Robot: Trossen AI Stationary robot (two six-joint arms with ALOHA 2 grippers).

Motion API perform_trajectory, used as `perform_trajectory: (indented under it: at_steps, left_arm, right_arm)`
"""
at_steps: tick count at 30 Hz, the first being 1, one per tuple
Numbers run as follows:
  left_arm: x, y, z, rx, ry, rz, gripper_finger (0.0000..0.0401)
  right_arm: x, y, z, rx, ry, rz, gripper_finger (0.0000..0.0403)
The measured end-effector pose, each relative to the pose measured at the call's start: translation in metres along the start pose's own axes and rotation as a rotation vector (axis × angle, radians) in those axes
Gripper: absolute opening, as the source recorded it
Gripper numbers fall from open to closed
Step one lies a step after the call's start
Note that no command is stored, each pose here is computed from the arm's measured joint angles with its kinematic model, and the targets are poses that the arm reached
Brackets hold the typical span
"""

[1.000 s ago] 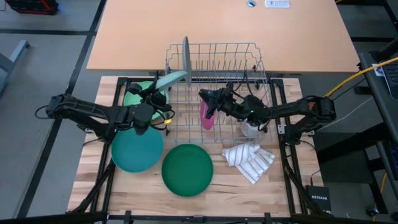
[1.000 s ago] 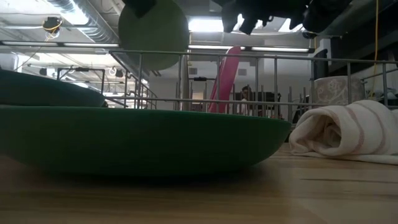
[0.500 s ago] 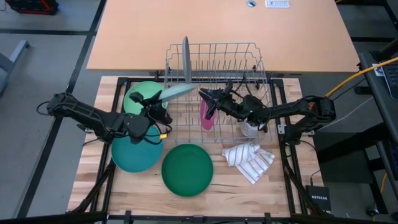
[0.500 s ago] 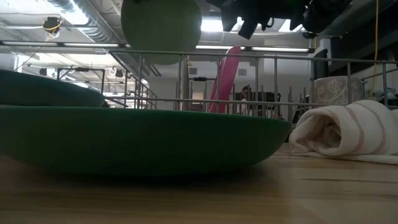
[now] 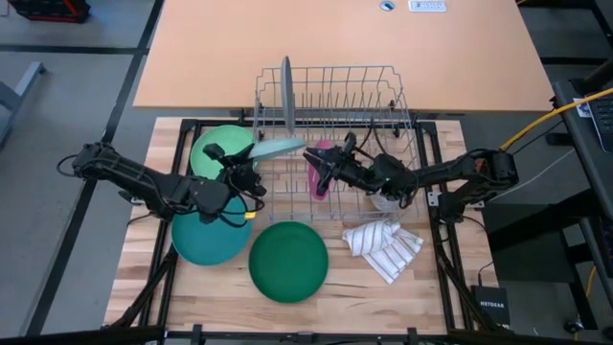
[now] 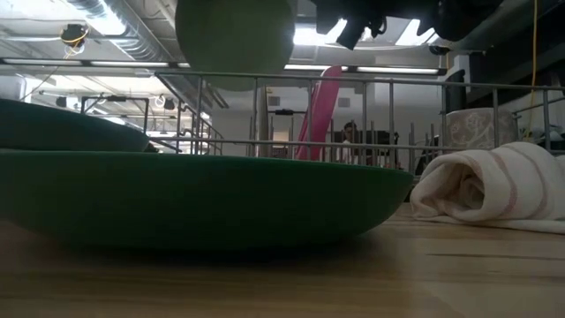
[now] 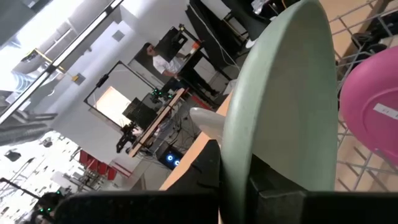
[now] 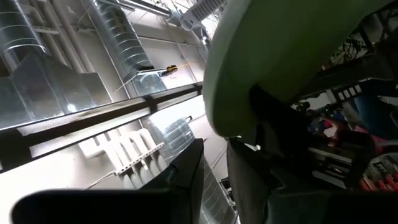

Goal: Sort dishes
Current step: Put the light green plate in the dish rack

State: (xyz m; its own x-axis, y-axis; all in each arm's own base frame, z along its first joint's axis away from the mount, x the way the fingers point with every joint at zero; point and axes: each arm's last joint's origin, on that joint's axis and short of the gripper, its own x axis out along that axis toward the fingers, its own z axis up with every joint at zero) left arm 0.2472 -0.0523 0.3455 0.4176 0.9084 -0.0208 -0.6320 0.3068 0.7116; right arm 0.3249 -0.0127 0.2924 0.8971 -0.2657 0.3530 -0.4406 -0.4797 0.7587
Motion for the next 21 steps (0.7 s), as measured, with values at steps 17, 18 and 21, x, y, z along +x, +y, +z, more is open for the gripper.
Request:
perform_trajectory:
  at_steps: [17,18,21]
  left_arm:
    - [-0.022,-0.008,0.003,0.016,-0.079,-0.088,0.0003]
    - [-0.023,-0.009,0.003,0.018,-0.082,-0.09,0.0003]
    - [-0.025,-0.014,0.004,0.028,-0.086,-0.095,0.0006]
  right_arm:
    - [-0.001,-0.004,0.003,-0.015,-0.085,-0.017,0.0076]
    - [-0.001,-0.004,0.003,-0.015,-0.084,-0.017,0.0076]
    - [-0.001,-0.005,0.003,-0.016,-0.085,-0.02,0.0075]
